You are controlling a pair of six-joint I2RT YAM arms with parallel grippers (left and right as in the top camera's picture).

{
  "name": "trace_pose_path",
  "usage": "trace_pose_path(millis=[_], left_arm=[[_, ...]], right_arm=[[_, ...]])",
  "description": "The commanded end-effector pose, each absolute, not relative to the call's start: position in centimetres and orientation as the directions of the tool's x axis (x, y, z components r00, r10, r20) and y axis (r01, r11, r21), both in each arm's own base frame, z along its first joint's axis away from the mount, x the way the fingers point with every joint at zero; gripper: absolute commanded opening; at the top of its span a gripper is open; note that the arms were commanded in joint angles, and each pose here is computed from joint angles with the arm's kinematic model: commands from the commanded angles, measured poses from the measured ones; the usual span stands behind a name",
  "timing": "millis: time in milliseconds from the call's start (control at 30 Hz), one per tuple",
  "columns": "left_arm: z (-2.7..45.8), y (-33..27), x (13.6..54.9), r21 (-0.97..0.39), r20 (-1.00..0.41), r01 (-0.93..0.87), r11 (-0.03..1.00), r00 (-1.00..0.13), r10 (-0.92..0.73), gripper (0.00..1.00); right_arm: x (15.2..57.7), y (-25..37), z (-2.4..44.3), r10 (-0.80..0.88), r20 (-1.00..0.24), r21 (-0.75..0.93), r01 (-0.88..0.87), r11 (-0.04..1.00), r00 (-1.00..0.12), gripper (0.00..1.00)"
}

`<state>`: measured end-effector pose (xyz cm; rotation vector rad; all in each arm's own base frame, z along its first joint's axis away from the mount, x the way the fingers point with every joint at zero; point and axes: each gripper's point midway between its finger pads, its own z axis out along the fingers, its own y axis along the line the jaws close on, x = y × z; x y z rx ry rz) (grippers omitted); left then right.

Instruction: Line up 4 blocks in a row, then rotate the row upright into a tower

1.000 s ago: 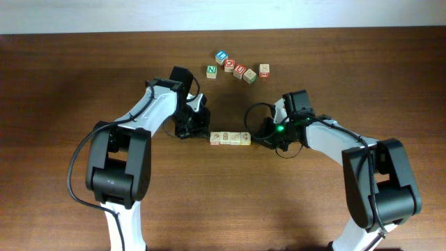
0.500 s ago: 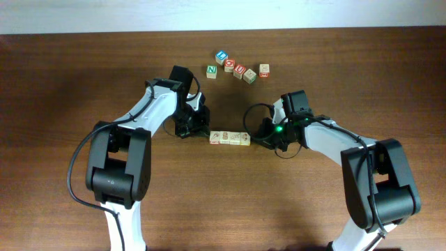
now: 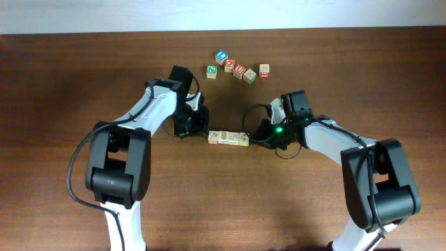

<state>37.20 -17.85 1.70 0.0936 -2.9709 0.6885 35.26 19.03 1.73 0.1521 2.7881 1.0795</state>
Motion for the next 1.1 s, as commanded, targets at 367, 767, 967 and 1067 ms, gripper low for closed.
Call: trace_pose_path(millis=[367, 767, 967, 1067], left_arm=[[1.7, -18.8, 36.7, -0.469, 0.125, -0.086, 0.879, -0.992, -0.031, 0.0], [1.7, -19.2, 36.5, -0.469, 0.125, -0.077, 0.88, -0.992, -0.02, 0.0], [1.7, -19.2, 36.4, -0.469, 0.125, -0.077, 0.88, -0.992, -0.02, 0.0], [1.7, -19.2, 36.4, -0.469, 0.125, -0.077, 0.88, -0.992, -0.02, 0.0]], right_arm=[[35.2, 20.8, 4.2, 0.083, -0.16, 0.734, -0.063, 0.677, -0.984, 0.04], [35.6, 23.3, 6.4, 0.026, -0.179, 0.698, -0.108, 0.708, -0.984, 0.04], [35.8, 24.6, 7.5, 0.0, -0.197, 0.679, -0.136, 0.721, -0.98, 0.04], [35.7, 24.8, 7.6, -0.007, -0.197, 0.662, -0.138, 0.737, -0.98, 0.04]])
